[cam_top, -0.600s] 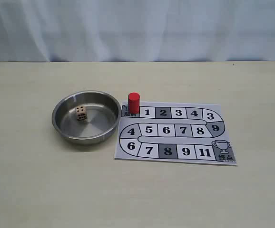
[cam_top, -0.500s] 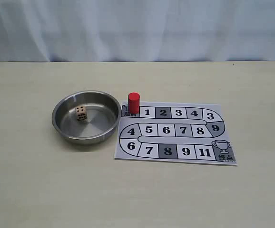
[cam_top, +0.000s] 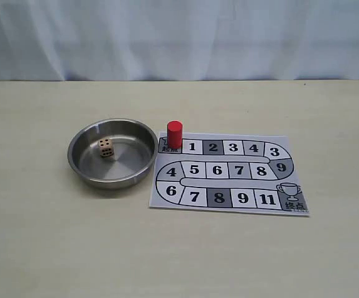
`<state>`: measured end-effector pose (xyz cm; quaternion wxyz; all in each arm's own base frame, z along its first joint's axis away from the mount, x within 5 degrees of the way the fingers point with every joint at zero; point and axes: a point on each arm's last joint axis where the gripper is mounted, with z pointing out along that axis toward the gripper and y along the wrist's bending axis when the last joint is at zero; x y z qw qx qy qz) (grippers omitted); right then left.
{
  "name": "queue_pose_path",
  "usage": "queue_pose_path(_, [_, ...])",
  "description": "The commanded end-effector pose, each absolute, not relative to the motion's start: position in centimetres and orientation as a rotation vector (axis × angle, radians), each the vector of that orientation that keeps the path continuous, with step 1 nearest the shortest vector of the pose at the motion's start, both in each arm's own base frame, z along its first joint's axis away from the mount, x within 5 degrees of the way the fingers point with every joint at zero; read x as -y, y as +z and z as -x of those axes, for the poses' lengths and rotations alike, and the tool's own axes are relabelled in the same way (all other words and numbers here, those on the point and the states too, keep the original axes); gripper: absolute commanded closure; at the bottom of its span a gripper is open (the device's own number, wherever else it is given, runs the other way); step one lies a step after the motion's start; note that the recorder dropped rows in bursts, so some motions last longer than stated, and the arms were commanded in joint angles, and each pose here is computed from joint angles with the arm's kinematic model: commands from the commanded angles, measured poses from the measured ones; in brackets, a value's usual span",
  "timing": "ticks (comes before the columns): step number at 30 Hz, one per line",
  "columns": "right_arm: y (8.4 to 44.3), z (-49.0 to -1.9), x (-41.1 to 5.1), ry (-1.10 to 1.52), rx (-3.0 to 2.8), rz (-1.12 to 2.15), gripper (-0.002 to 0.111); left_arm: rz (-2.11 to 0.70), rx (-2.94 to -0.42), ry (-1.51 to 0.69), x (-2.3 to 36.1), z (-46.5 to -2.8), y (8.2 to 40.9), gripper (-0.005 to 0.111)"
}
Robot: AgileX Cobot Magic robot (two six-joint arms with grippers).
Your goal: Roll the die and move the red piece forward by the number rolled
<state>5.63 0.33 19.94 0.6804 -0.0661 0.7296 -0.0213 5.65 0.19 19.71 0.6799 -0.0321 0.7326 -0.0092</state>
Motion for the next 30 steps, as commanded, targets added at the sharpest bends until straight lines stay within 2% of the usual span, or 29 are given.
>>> queue_pose_path(1, [20.1, -5.6, -0.3, -0.051, -1.609, 0.151, 0.104, 0.07, -1.626, -0.02, -0.2, -5.6, 20.0, 0.107])
queue_pose_path(15, [23.1, -5.3, -0.2, 0.17, -1.381, -0.076, 0.104, 0.07, -1.626, -0.02, -0.2, -5.6, 20.0, 0.107])
queue_pose_path(20, [27.1, -4.2, -0.3, 0.186, -1.321, -0.059, 0.104, 0.07, -1.624, -0.02, -0.2, -5.6, 20.0, 0.107])
queue_pose_path(23, [31.4, -3.3, -0.4, 0.198, -1.278, -0.047, 0.104, 0.07, -1.624, -0.02, -0.2, -5.6, 20.0, 0.107])
queue_pose_path(30, [37.4, -5.9, -1.0, 0.233, -1.47, -0.025, 0.104, 0.07, -1.624, -0.02, -0.2, -5.6, 20.0, 0.107])
